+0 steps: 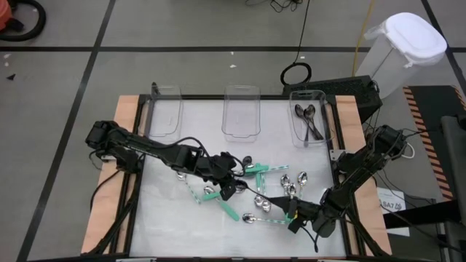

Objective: Sort silverware by color (type)
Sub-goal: Put the black spoon into the right transparent bin

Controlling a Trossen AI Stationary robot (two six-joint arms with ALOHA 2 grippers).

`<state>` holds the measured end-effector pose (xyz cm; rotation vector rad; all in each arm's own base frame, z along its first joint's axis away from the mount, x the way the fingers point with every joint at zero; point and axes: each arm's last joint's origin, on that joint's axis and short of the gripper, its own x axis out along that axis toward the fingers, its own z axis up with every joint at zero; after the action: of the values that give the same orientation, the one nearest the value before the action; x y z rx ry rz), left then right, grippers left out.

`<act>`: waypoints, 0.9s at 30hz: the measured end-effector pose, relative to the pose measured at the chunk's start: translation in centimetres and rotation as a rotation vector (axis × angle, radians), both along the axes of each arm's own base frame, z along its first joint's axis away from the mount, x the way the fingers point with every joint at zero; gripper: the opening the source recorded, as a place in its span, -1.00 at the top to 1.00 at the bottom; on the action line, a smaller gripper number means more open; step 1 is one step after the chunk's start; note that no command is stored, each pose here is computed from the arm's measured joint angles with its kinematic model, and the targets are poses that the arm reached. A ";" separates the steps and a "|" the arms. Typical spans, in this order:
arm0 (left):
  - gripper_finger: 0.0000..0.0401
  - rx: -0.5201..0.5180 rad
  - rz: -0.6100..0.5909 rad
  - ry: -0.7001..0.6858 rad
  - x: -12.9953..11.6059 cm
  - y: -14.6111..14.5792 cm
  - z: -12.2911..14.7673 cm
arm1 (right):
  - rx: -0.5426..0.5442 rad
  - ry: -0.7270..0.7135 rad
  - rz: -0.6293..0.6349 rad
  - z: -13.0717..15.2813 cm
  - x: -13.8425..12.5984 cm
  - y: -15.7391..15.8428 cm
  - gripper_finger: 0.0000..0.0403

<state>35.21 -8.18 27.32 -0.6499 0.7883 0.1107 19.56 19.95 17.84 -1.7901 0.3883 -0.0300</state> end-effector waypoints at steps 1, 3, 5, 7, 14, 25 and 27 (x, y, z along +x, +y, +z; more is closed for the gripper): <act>0.96 -0.001 0.001 0.005 0.0 0.0 0.0 | 0.002 -0.002 -0.001 0.0 0.0 0.0 0.57; 0.96 -0.005 0.004 0.008 -0.1 0.0 0.0 | 0.004 -0.004 -0.001 0.0 0.0 0.0 0.48; 0.96 -0.009 0.008 0.009 -0.1 0.0 0.0 | 0.005 -0.005 -0.001 0.1 0.0 0.0 0.41; 0.96 -0.013 0.012 0.009 0.0 0.0 0.0 | 0.006 -0.005 0.001 0.1 0.0 0.0 0.40; 0.96 -0.013 0.013 0.008 0.0 0.0 0.0 | 0.004 -0.003 0.005 0.1 0.0 0.0 0.53; 0.96 -0.025 0.025 0.009 0.0 0.0 0.0 | -0.011 0.004 0.008 0.0 0.0 0.0 0.96; 0.96 -0.020 0.029 0.008 0.0 0.0 0.0 | -0.005 0.003 0.004 0.0 0.1 -0.1 0.95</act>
<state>35.20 -8.14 27.29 -0.6804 0.7885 0.1317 19.64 19.90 17.86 -1.7963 0.3875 -0.0257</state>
